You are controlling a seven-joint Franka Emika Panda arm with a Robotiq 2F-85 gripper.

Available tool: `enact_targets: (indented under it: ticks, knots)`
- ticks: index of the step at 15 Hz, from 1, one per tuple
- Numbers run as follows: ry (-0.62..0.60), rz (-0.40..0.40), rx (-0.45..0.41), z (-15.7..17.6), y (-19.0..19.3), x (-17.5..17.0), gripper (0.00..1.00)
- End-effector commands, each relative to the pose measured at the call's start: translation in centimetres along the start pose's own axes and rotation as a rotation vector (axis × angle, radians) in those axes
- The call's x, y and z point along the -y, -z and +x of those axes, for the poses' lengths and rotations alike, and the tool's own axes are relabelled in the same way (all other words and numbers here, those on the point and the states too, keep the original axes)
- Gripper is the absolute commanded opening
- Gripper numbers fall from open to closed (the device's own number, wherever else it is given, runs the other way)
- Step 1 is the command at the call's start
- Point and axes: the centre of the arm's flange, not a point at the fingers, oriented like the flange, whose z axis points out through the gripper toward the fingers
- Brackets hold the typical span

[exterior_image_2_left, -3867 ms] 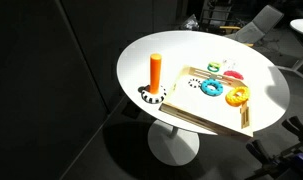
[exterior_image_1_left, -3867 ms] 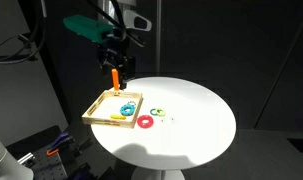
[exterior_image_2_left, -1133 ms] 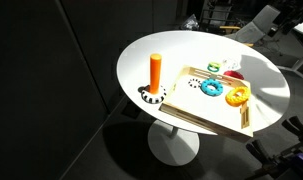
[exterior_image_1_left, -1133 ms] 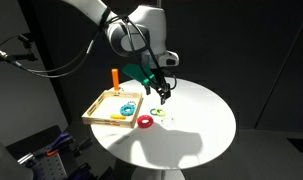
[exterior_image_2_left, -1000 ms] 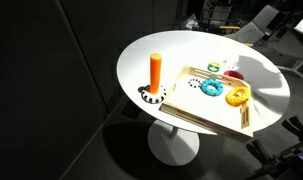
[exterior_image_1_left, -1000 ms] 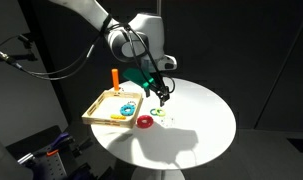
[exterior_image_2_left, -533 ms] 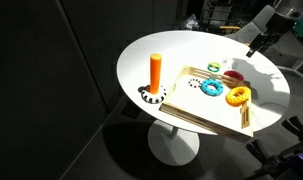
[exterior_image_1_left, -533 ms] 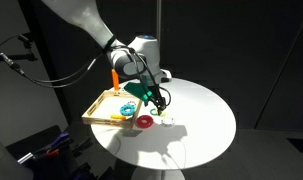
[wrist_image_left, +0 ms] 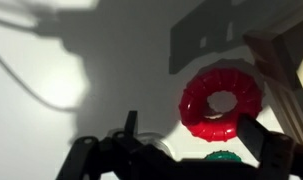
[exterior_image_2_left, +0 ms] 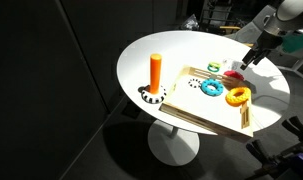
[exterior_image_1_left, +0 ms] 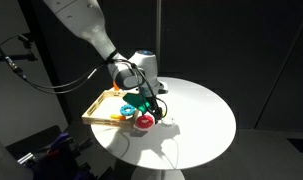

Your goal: Put the orange object inside the box

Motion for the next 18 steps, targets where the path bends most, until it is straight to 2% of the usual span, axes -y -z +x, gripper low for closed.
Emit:
enact_targets:
  ticks: [1,14,15,16,18]
  knots:
    - [-0.001,-0.017,-0.004,0.1,-1.5,-0.5,1.0]
    - [0.037,-0.024,-0.041,1.5,-5.0,0.3,1.0]
    - [0.039,-0.026,-0.039,1.6,-5.1,0.3,0.91]
    - [0.04,-0.027,-0.037,1.6,-5.2,0.2,0.73]
    - [0.041,-0.03,-0.034,1.7,-5.3,0.1,0.56]
